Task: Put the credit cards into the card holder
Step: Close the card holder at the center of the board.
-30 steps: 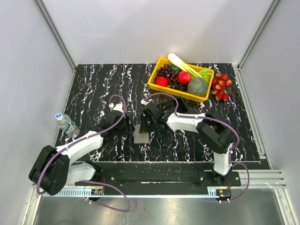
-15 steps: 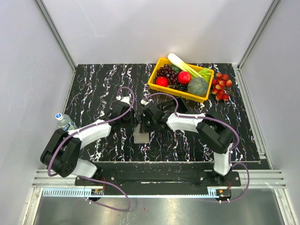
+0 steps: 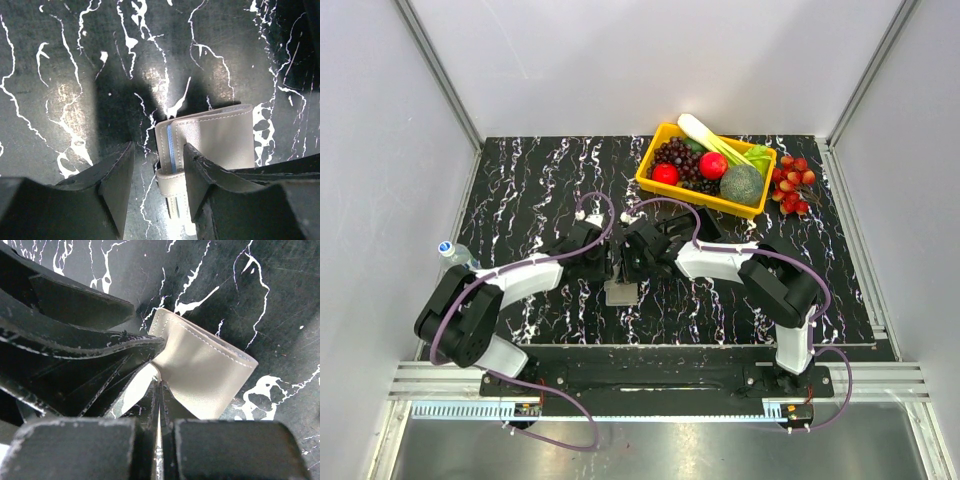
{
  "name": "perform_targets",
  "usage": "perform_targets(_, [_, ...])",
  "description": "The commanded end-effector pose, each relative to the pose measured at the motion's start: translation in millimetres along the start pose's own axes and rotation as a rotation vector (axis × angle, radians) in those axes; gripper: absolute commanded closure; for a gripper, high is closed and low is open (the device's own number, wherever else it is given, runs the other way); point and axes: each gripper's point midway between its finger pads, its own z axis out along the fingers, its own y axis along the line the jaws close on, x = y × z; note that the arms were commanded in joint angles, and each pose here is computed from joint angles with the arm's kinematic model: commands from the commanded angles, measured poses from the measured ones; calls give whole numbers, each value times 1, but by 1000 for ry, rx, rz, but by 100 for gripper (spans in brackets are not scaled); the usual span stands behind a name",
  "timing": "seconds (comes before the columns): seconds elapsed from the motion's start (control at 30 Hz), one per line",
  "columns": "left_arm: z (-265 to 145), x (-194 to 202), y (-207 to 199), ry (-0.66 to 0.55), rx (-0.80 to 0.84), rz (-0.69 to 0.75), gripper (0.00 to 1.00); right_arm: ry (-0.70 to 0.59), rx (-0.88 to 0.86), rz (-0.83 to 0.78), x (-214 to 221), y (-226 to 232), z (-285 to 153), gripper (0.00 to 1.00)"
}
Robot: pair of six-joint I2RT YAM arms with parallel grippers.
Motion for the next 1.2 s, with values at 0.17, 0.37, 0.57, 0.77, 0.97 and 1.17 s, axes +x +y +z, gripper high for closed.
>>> perform_targets(0.17, [2, 1, -2, 44, -87, 81, 55, -21, 4, 0, -2, 0, -2, 99])
perform_targets(0.37, [3, 10, 1, 60, -117, 102, 59, -68, 23, 16, -12, -2, -11, 98])
perform_targets(0.57, [3, 11, 3, 55, -140, 99, 60, -60, 58, 43, -10, -7, -15, 98])
perform_targets(0.77, [6, 10, 3, 59, -143, 104, 61, -19, 6, 69, -1, 2, -12, 100])
perform_targets(0.97, [5, 10, 4, 57, -149, 100, 62, 4, 56, 100, 7, -9, -14, 100])
perform_targets(1.17, [5, 10, 4, 56, -147, 100, 62, 48, 77, 125, 18, -14, -10, 100])
